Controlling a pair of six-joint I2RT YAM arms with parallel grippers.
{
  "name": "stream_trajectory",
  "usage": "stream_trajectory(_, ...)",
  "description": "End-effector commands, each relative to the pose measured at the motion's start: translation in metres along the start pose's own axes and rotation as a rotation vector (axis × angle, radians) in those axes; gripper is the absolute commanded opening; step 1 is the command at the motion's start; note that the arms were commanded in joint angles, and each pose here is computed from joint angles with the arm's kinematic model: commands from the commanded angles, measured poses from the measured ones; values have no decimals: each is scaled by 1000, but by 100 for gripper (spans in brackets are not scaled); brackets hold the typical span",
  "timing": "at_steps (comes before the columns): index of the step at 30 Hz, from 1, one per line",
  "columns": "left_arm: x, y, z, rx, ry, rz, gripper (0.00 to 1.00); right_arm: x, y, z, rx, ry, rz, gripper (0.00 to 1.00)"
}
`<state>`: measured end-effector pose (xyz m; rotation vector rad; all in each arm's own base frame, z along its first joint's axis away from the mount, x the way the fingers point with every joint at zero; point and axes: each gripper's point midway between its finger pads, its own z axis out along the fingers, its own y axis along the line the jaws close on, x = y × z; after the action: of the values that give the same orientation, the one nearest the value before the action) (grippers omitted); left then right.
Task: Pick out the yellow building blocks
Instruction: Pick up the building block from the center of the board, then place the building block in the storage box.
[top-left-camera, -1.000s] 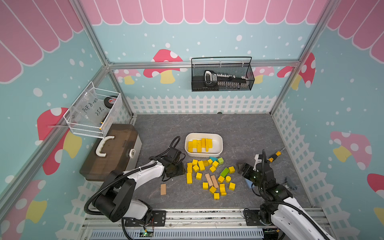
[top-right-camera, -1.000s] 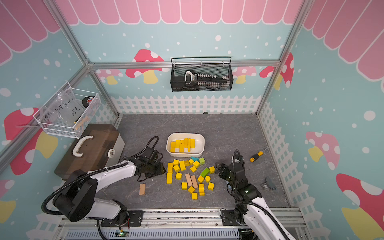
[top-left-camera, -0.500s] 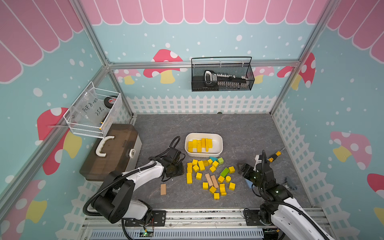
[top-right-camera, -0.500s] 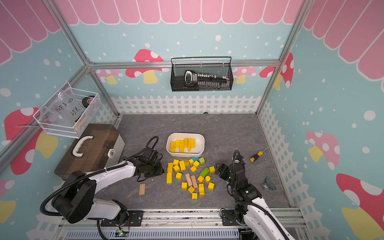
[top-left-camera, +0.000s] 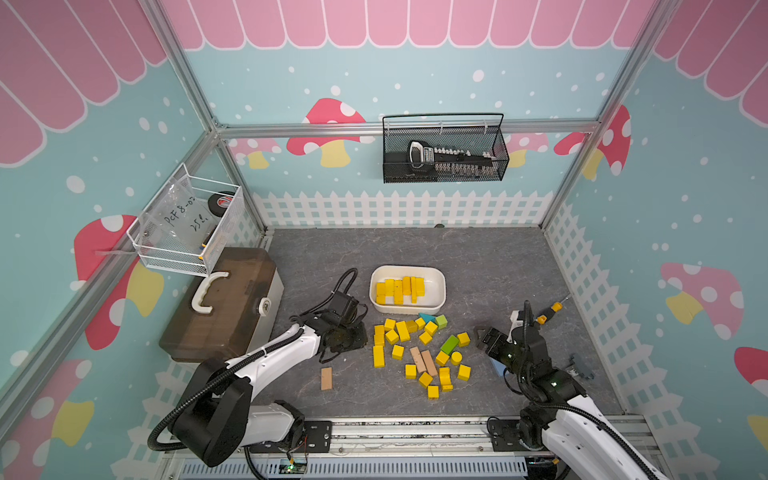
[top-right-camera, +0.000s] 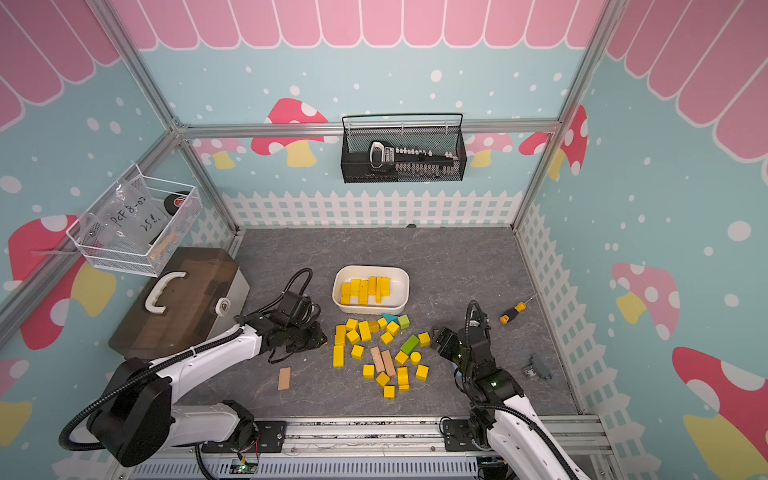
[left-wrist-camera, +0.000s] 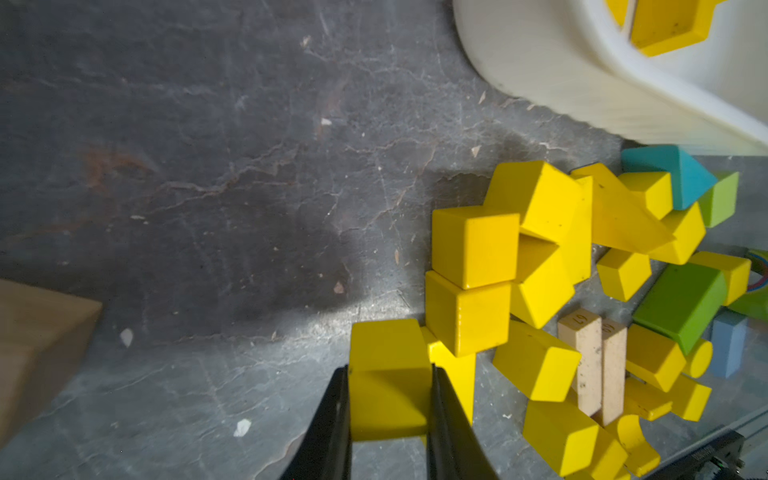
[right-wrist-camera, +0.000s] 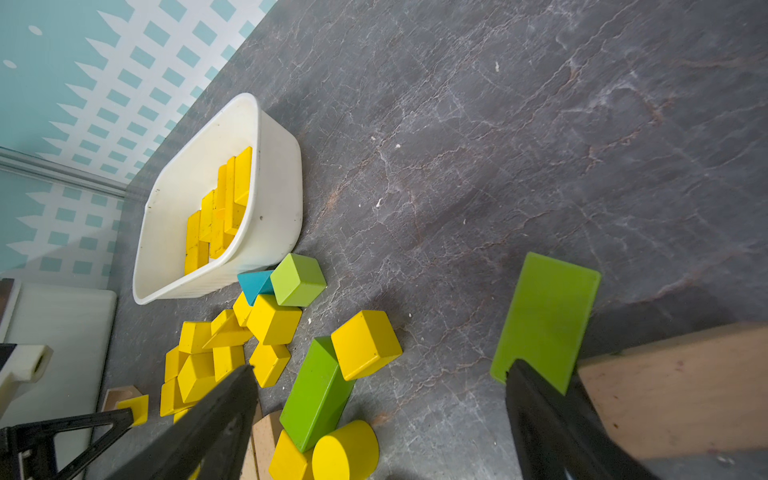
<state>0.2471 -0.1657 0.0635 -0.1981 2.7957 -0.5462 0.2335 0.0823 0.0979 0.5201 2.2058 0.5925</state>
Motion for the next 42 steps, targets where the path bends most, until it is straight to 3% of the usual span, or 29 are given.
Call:
stream_trajectory(1,-19,-20,-20,41,-44,32,4,3,-10,0,34,0,13,93)
stream_trajectory(7,-51,-52,-35,70,-74,90,7,3,-10,0,36,1,8,95)
stream_trajectory(13,-78,-98,-28,92,-72,161,8,3,-11,1,43,4,4,95)
stream_trajectory(27,-116,-202,63,114,56,285,9,2,-11,1,39,2,-5,96)
stream_trajectory(42,-143,-230,120,90,83,306,12,-2,-11,1,46,-6,-4,96)
